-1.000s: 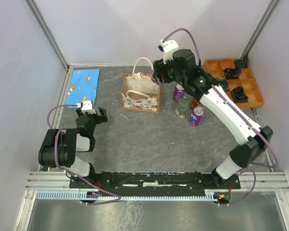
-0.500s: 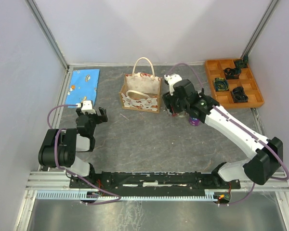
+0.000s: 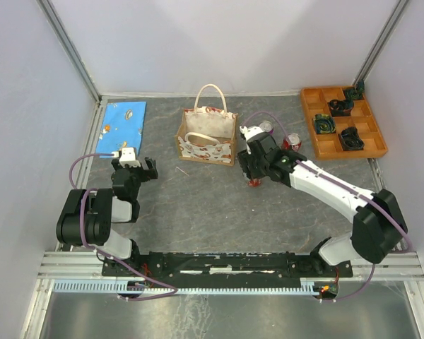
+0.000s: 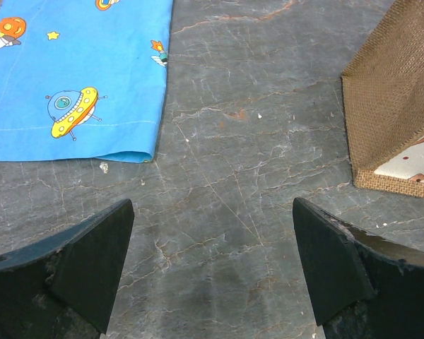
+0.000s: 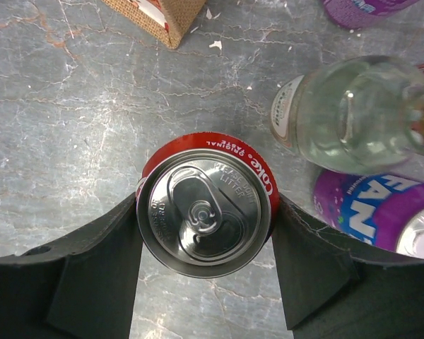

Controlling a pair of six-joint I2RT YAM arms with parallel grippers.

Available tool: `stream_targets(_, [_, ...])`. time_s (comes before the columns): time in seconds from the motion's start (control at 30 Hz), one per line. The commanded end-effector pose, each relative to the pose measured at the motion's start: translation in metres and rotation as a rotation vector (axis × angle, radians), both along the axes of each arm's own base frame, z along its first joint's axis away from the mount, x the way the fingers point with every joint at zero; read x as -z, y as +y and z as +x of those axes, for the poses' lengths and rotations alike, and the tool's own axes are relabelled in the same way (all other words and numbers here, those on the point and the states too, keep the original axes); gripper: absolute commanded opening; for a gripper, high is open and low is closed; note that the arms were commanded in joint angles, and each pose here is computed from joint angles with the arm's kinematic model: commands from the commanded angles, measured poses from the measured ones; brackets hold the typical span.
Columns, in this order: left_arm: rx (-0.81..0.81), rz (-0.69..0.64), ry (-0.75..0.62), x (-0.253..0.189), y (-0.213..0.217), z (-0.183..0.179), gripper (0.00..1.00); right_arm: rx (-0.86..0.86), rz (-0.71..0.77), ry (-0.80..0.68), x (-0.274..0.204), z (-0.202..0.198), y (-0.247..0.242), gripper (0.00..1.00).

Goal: Take the beverage out of the canvas bag

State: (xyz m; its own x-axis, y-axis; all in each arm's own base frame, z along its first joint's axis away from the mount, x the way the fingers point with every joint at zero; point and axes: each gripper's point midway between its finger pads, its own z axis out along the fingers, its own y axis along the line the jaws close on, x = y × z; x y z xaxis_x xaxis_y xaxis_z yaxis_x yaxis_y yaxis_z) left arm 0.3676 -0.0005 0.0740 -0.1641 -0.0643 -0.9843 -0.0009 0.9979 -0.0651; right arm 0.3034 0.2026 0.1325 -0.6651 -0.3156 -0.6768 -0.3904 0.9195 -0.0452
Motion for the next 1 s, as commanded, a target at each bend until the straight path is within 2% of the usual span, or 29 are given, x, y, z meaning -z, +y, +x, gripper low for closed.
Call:
stream_targets(0.0, [0.001,0.045,-0.061,-0.018,0.002,0.009,0.99,0.017,0.126,-0.108,-0.013,0.026,0.025,0.00])
stream_targets(0.3, [0.001,0.045,-0.062,-0.018,0.002,0.009,0.99,0.054,0.122,-0.049,0.017,0.024,0.026,0.00])
stream_targets(0.33, [0.001,0.045,-0.060,-0.018,0.002,0.009,0.99,0.057,0.120,-0.041,0.018,0.022,0.025,0.03])
stream_targets(0.47, [0.001,0.045,-0.062,-0.018,0.002,0.009,0.99,0.070,0.101,0.003,0.029,0.013,0.020,0.27])
stream_targets(0.5, [0.001,0.045,-0.061,-0.018,0.002,0.009,0.99,0.072,0.098,0.011,0.031,0.012,0.018,0.36])
stream_targets(0.53, [0.001,0.045,-0.061,-0.018,0.002,0.009,0.99,0.076,0.097,0.018,0.032,0.009,0.017,0.52])
stream_targets(0.57, [0.001,0.045,-0.061,-0.018,0.002,0.009,0.99,0.080,0.096,0.023,0.033,0.008,0.016,0.63])
stream_targets(0.63, [0.002,0.045,-0.060,-0.017,0.002,0.009,0.99,0.089,0.093,0.032,0.035,0.005,0.014,0.79])
stream_targets(0.83, [0.001,0.045,-0.062,-0.018,0.002,0.009,0.99,0.088,0.083,0.032,0.027,0.003,0.010,0.98])
stream_targets(0.97, [0.001,0.045,-0.060,-0.018,0.002,0.009,0.99,0.070,0.086,0.007,0.010,0.004,0.011,0.99])
